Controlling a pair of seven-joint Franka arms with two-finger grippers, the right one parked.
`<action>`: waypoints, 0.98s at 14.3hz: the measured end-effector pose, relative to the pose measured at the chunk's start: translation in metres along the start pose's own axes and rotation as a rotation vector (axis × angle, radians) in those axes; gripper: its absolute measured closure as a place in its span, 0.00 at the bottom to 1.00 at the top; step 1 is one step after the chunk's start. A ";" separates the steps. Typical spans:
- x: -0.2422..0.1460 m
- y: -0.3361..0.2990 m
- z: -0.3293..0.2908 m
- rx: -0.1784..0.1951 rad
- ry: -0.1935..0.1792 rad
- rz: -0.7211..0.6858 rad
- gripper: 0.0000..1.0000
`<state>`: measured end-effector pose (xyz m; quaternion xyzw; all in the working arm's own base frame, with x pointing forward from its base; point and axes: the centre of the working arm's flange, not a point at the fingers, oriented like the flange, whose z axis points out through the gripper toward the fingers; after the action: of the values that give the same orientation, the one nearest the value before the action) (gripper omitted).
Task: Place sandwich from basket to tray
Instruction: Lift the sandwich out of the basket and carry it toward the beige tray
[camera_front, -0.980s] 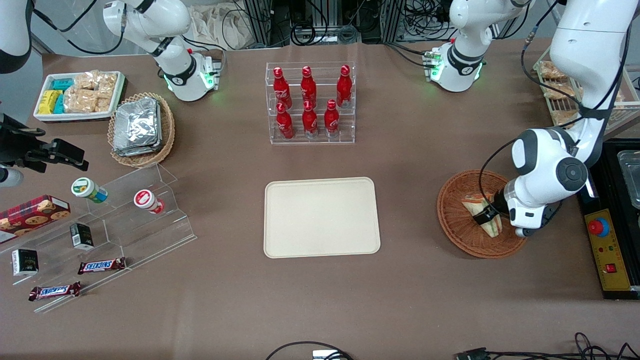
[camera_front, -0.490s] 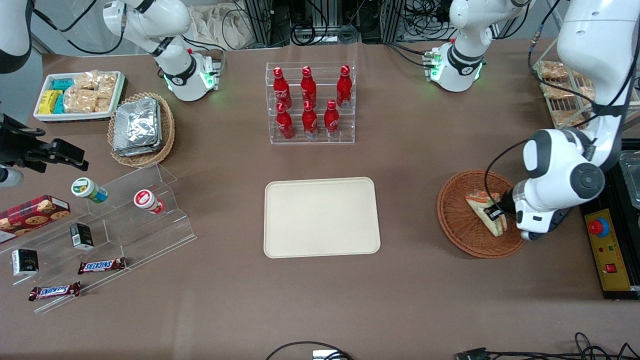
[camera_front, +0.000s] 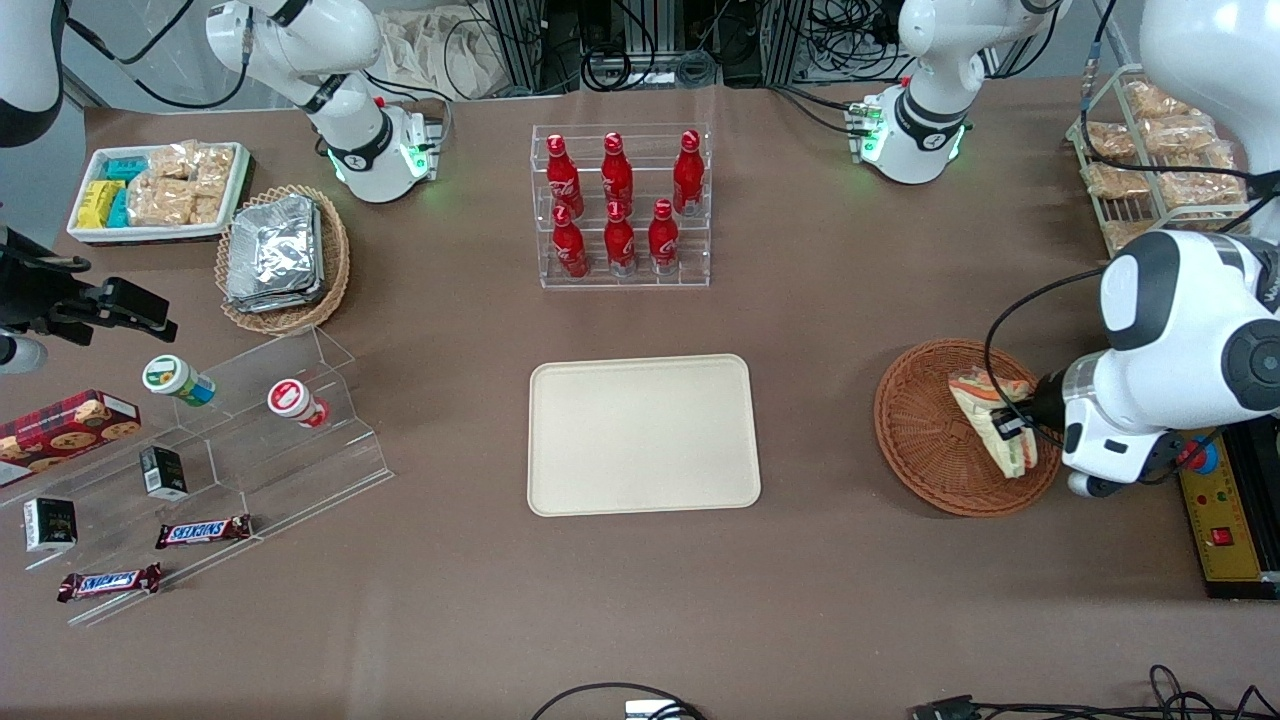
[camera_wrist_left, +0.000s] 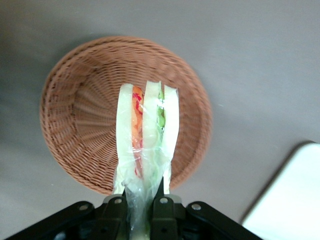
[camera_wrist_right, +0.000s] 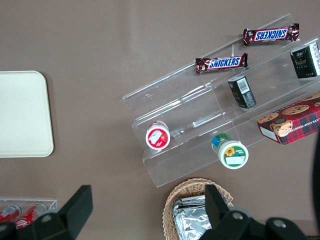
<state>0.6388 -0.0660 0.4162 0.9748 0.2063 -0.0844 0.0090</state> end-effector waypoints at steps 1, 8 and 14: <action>-0.009 0.018 -0.007 -0.001 0.010 0.025 0.84; -0.060 0.135 0.060 0.016 -0.035 0.105 0.84; -0.092 0.232 0.148 -0.055 -0.030 0.168 0.84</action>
<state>0.6256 -0.3226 0.2815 0.9866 0.1260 -0.0925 0.0458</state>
